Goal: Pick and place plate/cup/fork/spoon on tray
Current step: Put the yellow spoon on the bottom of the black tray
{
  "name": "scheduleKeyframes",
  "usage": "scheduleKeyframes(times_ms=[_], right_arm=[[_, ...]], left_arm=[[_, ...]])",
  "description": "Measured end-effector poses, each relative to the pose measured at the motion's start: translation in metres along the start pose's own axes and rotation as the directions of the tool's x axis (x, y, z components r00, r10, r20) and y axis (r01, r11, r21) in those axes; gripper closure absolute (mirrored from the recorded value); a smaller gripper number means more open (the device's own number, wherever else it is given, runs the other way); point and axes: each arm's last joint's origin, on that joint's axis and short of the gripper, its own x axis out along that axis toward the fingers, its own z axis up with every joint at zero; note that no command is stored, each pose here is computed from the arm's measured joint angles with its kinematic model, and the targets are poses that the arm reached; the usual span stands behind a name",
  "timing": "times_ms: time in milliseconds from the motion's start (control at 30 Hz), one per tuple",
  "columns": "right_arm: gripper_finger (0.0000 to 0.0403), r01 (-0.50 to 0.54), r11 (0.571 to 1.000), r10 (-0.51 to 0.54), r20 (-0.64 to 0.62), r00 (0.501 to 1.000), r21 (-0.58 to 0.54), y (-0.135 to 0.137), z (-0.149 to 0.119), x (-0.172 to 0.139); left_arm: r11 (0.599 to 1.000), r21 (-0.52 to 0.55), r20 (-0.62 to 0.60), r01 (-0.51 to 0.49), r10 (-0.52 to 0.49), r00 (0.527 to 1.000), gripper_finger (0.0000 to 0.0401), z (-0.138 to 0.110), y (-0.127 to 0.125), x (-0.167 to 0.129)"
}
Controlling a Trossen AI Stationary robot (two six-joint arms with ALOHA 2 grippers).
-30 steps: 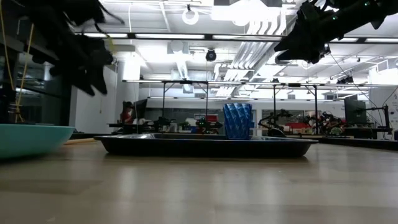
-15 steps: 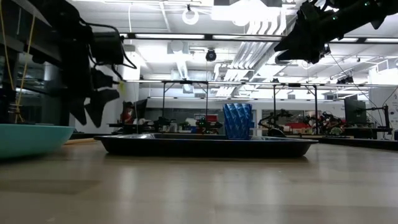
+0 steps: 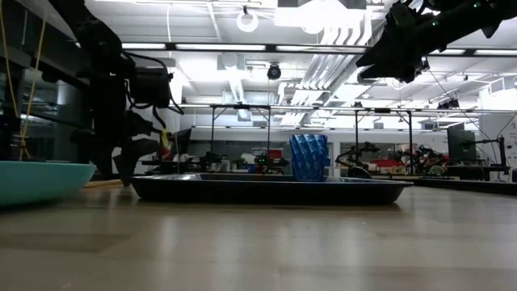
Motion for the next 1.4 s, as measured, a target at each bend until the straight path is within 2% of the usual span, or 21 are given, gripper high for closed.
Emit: scheduleKeyframes(times_ms=[300,400,533,800,867,1133,1300,1400], right_arm=[[0.0203,0.0,1.0,0.0,0.0,1.0,0.0,0.0,0.0,0.0],[0.0203,0.0,1.0,0.0,0.0,1.0,0.0,0.0,0.0,0.0],[0.0203,0.0,1.0,0.0,0.0,1.0,0.0,0.0,0.0,0.0],[0.0203,0.0,1.0,0.0,0.0,1.0,0.0,0.0,0.0,0.0],[0.0203,0.0,1.0,0.0,0.0,1.0,0.0,0.0,0.0,0.0],[0.0203,0.0,1.0,0.0,0.0,1.0,0.0,0.0,0.0,0.0],[0.0203,0.0,1.0,0.0,0.0,1.0,0.0,0.0,0.0,0.0],[0.0203,0.0,1.0,0.0,0.0,1.0,0.0,0.0,0.0,0.0]], left_arm=[[1.0,0.008,-0.007,0.005,-0.005,1.0,0.0175,0.002,-0.001,0.005],[1.0,0.008,-0.011,0.01,-0.01,1.0,0.0189,0.002,-0.001,0.005],[1.0,0.009,-0.02,0.022,-0.022,1.0,0.0233,0.001,-0.002,0.006],[0.998,0.047,-0.025,0.038,-0.037,0.999,0.0351,0.001,-0.003,0.006],[0.998,0.061,-0.017,0.032,-0.031,0.999,0.0367,0.002,-0.003,0.006],[0.99,0.138,-0.002,-0.005,0.005,1.0,0.036,0.01,-0.003,-0.003],[0.986,0.165,0.063,0.017,-0.028,0.998,0.0357,0.027,-0.007,-0.029],[0.979,0.195,0.131,0.065,-0.091,0.987,0.0365,0.035,-0.014,-0.052]])
